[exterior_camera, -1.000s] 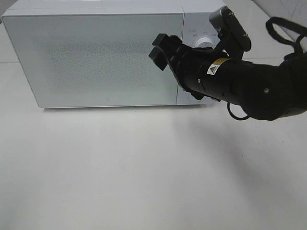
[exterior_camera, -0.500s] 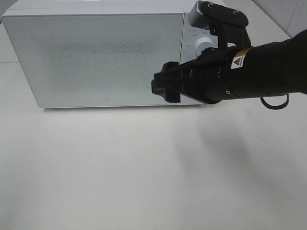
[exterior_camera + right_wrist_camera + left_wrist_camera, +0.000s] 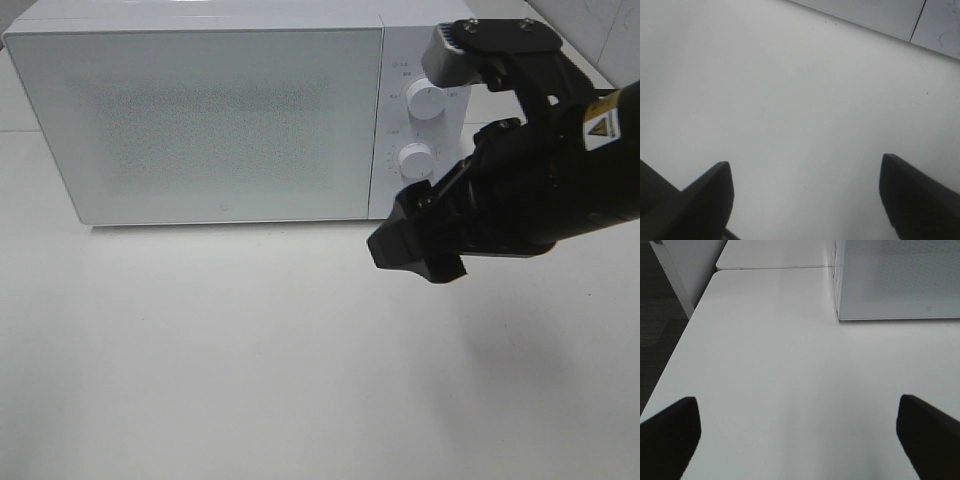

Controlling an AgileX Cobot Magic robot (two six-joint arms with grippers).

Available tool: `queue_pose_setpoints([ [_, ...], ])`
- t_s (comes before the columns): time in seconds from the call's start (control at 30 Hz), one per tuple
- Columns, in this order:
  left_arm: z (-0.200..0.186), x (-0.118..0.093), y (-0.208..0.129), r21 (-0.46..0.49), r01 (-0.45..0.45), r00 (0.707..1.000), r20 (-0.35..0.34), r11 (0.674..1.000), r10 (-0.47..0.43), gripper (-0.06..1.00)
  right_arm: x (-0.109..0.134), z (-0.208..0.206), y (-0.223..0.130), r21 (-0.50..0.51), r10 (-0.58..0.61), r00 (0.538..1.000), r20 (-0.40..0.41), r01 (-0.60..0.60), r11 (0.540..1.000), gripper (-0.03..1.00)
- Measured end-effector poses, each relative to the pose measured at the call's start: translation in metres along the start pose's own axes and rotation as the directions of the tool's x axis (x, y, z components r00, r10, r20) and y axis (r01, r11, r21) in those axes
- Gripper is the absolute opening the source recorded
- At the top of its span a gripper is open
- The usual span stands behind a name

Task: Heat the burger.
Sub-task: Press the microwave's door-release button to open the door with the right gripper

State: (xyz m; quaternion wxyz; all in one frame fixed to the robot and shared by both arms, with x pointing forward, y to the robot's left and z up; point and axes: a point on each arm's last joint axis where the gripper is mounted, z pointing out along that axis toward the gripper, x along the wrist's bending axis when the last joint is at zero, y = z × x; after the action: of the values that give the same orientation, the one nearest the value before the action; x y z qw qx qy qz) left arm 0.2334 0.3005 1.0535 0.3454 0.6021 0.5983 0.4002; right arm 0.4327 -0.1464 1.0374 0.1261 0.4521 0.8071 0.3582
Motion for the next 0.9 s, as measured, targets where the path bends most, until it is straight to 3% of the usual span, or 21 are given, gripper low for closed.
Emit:
queue_pose_setpoints([
  [0.37,0.0,0.0,0.0,0.0,0.0,1.0,0.0,1.0,0.0,0.99,0.002,-0.053,-0.012,0.033,-0.042,0.999,-0.005,0.042,0.999,0.76],
  [0.6,0.0,0.0,0.0,0.0,0.0,1.0,0.0,1.0,0.0,0.99,0.0,-0.087,-0.027,-0.058,-0.075,0.997,0.019,0.076,0.995,0.76],
  [0.67,0.0,0.0,0.0,0.0,0.0,1.0,0.0,1.0,0.0,0.99,-0.005,-0.107,-0.046,-0.128,-0.072,0.996,0.057,0.079,0.989,0.76],
  [0.9,0.0,0.0,0.0,0.0,0.0,1.0,0.0,1.0,0.0,0.99,-0.015,-0.123,-0.074,-0.162,-0.003,0.994,0.111,0.021,0.987,0.76],
])
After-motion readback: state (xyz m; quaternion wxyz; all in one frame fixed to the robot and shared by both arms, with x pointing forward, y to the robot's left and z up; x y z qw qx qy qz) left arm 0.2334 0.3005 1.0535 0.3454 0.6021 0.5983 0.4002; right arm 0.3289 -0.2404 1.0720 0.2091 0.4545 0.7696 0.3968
